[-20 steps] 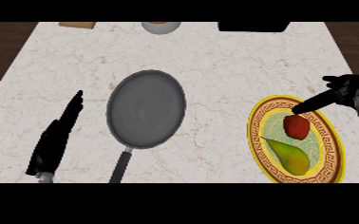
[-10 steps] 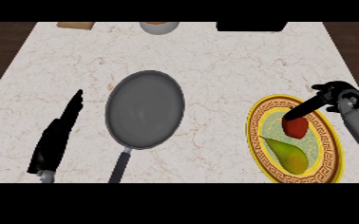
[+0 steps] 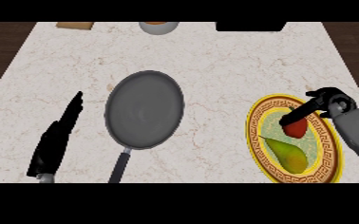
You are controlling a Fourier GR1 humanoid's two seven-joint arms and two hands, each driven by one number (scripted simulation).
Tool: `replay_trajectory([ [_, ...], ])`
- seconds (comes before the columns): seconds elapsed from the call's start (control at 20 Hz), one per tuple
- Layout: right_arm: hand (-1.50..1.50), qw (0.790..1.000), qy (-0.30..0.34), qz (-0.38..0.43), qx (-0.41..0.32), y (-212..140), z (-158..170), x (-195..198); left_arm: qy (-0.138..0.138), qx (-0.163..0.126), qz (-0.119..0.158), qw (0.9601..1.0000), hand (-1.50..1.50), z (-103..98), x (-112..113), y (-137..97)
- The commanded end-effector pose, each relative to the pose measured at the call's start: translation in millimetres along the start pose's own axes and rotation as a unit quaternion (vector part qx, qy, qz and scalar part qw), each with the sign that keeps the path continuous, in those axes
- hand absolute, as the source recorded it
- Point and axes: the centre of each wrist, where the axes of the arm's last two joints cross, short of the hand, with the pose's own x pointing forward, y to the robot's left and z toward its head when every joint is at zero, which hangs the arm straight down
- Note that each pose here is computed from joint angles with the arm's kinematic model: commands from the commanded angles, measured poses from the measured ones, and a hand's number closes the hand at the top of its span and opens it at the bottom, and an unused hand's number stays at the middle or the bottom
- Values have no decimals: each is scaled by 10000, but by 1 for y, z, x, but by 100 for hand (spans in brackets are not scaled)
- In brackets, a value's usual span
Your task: Pick the bell pepper from the plate and place it in the pan
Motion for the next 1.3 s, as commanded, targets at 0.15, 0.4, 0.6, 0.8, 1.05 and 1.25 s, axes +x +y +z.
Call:
replay_trajectory([
  [0.15,-150,9980,623,95,29,19,-9,5,-11,-10,-6,10000,0,0,-3,4],
  [0.4,-150,9979,652,-15,-19,16,-19,-4,143,36,-21,9999,0,-5,-12,7],
  [0.6,150,9985,500,-183,-142,34,-28,5,-61,-41,17,10000,0,8,9,-12],
  [0.8,150,9986,314,-428,-35,46,-38,-11,64,-2,-55,10000,0,-10,8,1],
  [1.05,150,9970,216,-738,128,40,-34,-5,-14,-60,-49,10000,0,8,-6,12],
  [1.25,150,9899,-1016,975,-190,116,-3,-7,25,55,37,10000,0,-9,8,4],
])
